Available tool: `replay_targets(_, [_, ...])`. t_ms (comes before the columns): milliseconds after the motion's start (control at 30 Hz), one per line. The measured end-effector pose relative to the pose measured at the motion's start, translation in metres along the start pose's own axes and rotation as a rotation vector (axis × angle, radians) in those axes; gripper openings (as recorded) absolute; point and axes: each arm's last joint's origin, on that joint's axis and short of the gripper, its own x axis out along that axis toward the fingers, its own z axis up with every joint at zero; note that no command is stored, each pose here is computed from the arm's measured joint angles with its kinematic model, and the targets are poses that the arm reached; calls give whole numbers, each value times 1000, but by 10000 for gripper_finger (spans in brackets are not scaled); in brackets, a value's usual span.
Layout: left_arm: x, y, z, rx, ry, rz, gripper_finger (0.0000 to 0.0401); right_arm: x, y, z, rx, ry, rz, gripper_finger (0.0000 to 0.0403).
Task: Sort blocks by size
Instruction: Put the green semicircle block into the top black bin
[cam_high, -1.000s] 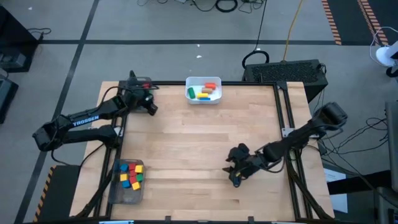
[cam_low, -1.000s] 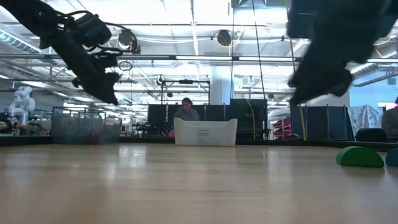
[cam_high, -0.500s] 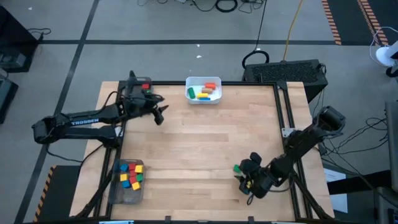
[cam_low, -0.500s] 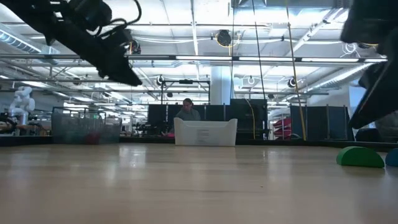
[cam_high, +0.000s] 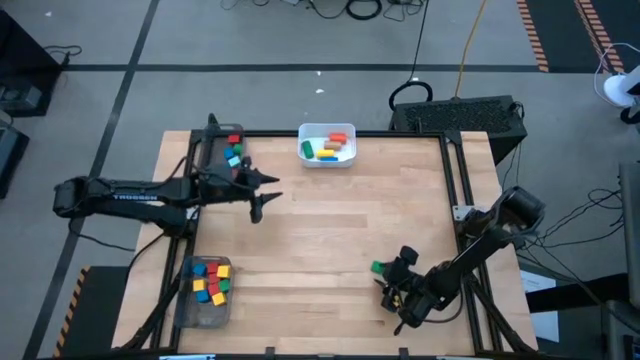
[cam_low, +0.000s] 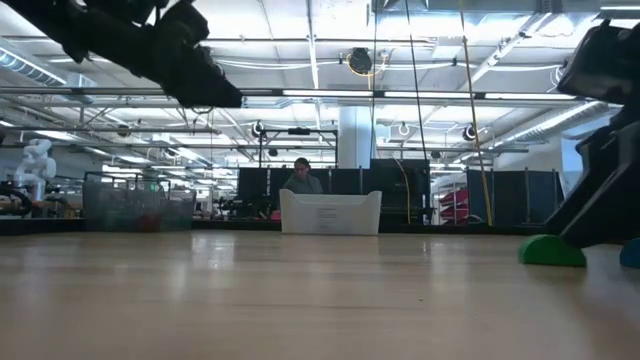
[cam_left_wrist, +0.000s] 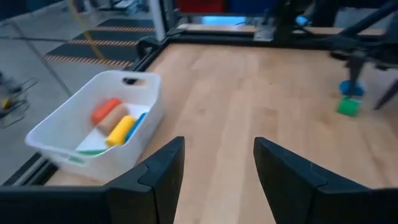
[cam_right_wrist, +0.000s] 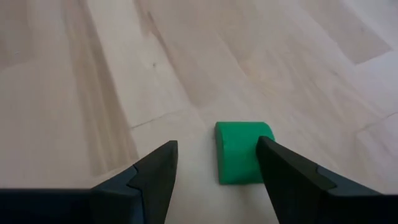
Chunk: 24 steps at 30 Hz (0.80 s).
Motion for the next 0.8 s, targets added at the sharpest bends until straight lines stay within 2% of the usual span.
replay_targets(167, [-1,-11,1,19,-5,-53,196,2,0,-1,-13,-43,-28,210])
replay_targets(300, [-2,-18,2,29,-17,-84,196,-4,6,6,-73,-57,-9,200])
replay_targets(400, [-3,-22,5,30,-53,-101,196,-12,11,16,-89,-80,8,192])
replay_targets(533, [-4,-27,11,33,-112,-124,196,-19,10,23,-120,-87,-26,180])
replay_targets(667, [-1,-33,11,61,-121,-146,196,-19,5,21,-112,-68,-71,169])
replay_targets(800, [6,-40,5,76,-82,-175,196,-19,4,21,-78,-57,-68,165])
